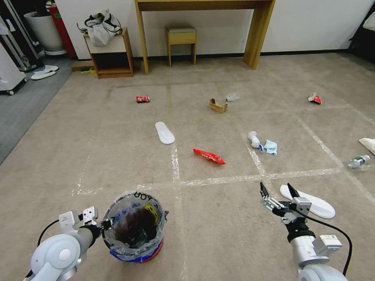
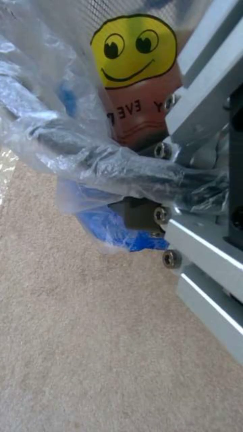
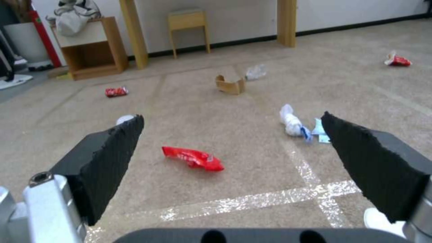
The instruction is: Pick up the trash bin and place the garbage on the floor into it.
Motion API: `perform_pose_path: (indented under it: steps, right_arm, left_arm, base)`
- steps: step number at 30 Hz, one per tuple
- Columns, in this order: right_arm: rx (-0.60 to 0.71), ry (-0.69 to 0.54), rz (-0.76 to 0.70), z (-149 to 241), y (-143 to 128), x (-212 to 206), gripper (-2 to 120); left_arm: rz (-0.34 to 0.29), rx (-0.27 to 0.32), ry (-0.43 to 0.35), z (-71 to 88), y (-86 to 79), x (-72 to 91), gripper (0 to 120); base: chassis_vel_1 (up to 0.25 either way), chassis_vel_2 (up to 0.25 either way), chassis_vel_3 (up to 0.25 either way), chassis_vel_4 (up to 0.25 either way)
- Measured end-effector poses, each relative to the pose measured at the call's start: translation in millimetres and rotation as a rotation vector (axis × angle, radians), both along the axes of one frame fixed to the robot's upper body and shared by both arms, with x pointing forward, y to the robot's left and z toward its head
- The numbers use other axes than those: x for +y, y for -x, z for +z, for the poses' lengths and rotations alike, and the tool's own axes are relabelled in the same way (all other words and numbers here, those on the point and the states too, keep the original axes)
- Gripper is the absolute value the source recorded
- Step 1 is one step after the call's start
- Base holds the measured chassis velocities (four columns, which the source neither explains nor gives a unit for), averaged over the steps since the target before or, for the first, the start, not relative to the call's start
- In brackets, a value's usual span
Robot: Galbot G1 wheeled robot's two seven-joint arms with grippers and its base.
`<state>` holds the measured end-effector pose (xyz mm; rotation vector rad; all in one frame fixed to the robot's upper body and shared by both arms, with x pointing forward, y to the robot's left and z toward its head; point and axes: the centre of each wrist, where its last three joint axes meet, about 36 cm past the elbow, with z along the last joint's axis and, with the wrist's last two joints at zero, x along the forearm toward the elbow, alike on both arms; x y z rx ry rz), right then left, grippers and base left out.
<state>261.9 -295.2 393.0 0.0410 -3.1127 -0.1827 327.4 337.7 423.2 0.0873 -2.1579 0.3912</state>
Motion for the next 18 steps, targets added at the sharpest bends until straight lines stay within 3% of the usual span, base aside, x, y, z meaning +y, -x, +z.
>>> perform_pose_path:
  steps: [11, 18]
  right_arm:
    - [-0.005, -0.004, 0.000, -3.2, -1.5, 3.9, 100]
    - [-0.015, 0.000, -0.006, -1.2, -3.9, 1.0, 100]
  left_arm:
    - [-0.013, -0.001, 0.003, 9.3, 0.2, 5.2, 0]
    - [-0.012, -0.047, 0.038, 17.5, 1.2, 0.9, 0]
  base:
    - [0.000, 0.000, 0.000, 0.000]
    - [0.000, 0.000, 0.000, 0.000]
